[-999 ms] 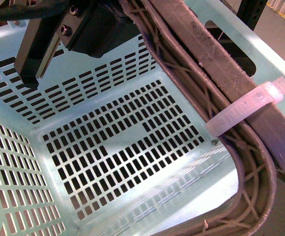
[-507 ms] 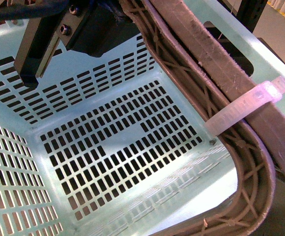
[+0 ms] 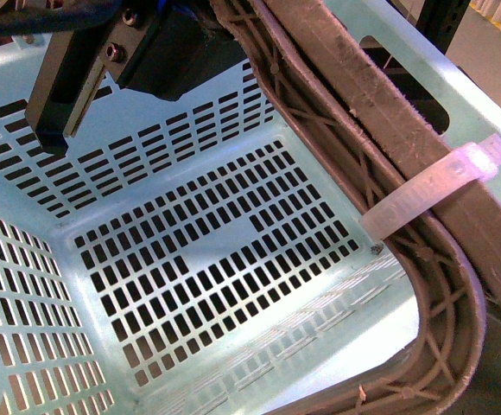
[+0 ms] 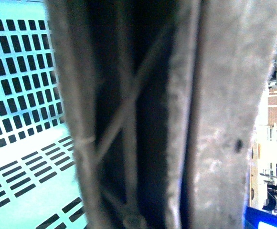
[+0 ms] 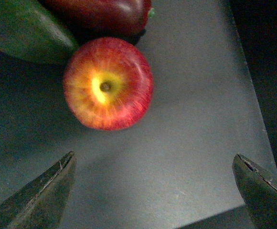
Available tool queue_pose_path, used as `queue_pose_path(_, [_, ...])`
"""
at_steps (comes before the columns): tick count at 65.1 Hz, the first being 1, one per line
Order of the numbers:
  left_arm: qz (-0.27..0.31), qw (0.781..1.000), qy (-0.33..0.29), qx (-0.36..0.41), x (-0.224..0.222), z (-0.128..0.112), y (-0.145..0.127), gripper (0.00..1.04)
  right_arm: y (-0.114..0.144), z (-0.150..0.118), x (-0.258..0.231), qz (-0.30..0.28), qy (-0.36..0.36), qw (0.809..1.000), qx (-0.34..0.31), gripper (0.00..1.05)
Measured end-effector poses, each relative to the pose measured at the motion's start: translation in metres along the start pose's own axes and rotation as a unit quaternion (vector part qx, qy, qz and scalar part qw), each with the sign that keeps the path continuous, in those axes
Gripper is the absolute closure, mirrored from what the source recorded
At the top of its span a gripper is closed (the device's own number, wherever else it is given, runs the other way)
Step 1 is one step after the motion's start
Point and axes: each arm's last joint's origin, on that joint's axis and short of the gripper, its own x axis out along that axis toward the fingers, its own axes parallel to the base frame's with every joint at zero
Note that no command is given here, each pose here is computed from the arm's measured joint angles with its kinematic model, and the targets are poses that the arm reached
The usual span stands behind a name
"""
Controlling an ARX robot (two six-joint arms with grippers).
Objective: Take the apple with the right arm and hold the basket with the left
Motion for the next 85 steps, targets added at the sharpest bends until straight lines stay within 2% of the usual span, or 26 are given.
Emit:
queue_pose_path(35, [0.000,1.000,0.000,0.000,0.000,0.000,0.000,0.90,0.027,0.024,0.046,0.011,0.021,1.000,0.010,0.09])
queue_pose_path(85, [0.000,1.000,0.000,0.000,0.000,0.000,0.000,0.90,0.029,0.019,0.087,0.007,0.055,0.998,0.026,0.09])
